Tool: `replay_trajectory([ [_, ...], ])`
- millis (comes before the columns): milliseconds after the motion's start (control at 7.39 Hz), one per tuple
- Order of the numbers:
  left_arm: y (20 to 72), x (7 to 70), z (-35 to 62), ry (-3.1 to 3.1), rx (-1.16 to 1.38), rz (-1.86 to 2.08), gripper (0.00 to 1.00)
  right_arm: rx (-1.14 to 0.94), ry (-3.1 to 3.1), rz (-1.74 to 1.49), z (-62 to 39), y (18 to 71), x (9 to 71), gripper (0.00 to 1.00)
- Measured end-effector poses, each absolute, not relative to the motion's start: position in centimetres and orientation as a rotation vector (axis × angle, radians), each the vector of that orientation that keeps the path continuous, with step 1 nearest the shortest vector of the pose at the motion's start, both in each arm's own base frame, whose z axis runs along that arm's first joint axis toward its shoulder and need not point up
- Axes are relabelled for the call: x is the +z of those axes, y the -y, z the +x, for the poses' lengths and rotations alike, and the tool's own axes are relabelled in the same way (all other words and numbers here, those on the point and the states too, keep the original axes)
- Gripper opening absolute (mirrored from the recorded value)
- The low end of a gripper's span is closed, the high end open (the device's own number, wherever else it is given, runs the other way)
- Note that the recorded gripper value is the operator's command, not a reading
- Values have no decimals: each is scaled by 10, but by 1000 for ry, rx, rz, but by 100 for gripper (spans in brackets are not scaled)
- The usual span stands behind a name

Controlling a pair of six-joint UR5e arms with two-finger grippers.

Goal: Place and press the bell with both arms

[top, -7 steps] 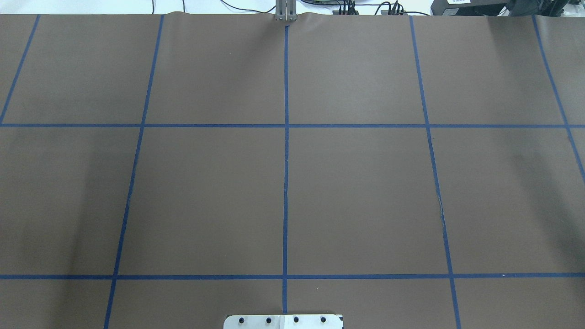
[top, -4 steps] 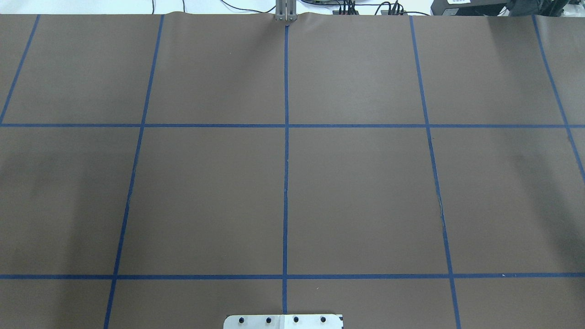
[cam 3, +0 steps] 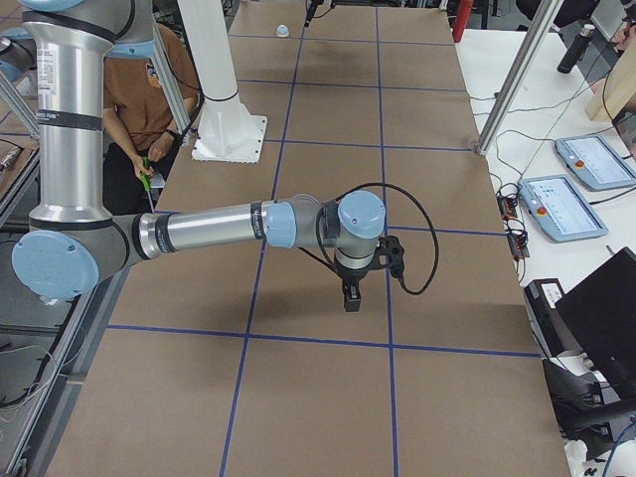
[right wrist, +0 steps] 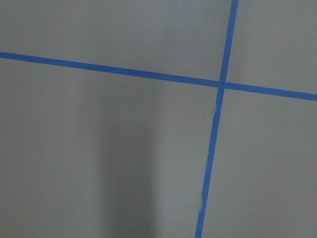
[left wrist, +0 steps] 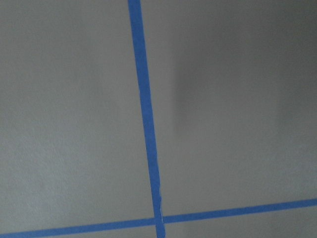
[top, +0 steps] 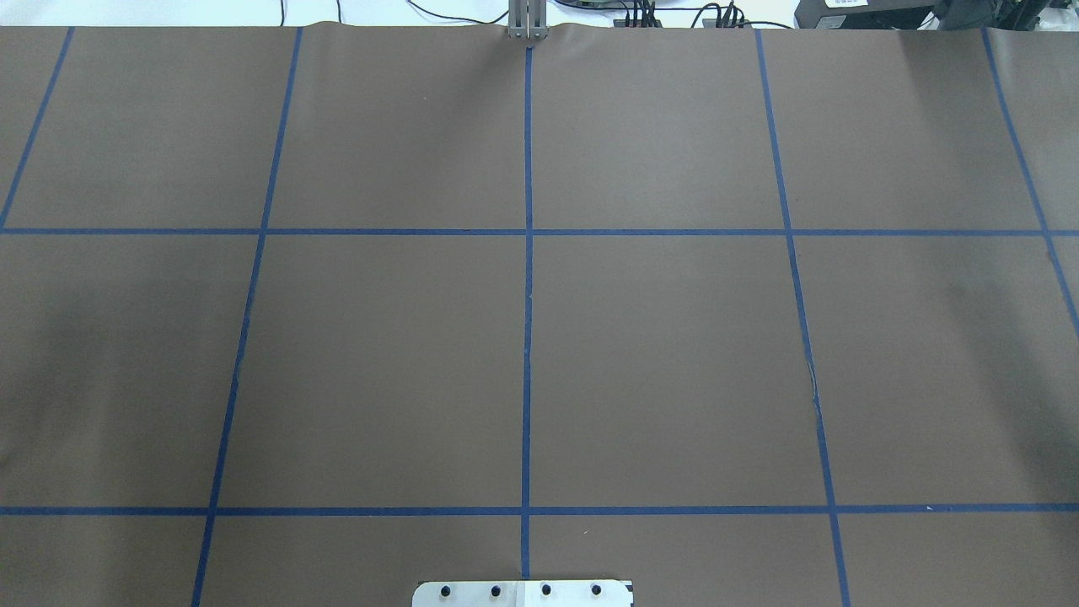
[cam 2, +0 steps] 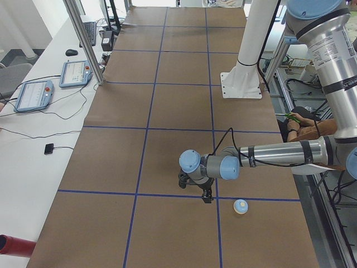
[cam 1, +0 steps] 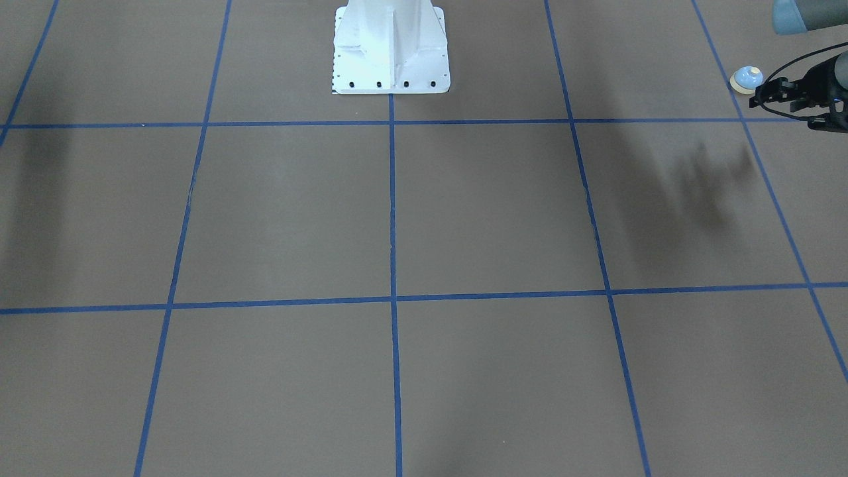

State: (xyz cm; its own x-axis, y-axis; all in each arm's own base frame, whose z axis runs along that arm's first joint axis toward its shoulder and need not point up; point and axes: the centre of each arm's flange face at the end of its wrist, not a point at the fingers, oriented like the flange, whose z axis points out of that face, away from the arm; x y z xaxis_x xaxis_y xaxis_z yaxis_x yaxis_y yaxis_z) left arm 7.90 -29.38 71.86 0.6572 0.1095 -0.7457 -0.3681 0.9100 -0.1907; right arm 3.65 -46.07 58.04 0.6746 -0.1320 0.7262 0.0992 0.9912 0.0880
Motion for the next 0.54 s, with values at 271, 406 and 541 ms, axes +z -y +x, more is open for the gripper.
replay_trajectory([
  [271, 268, 730, 86, -788, 311, -398, 100, -133, 821, 39, 35, 461, 581, 100],
  [406, 258, 735, 85, -780, 320, -415, 100, -137, 821, 38, 33, 461, 581, 100],
  [541, 250, 739, 85, -771, 331, -428, 100, -142, 820, 37, 31, 462, 581, 100],
])
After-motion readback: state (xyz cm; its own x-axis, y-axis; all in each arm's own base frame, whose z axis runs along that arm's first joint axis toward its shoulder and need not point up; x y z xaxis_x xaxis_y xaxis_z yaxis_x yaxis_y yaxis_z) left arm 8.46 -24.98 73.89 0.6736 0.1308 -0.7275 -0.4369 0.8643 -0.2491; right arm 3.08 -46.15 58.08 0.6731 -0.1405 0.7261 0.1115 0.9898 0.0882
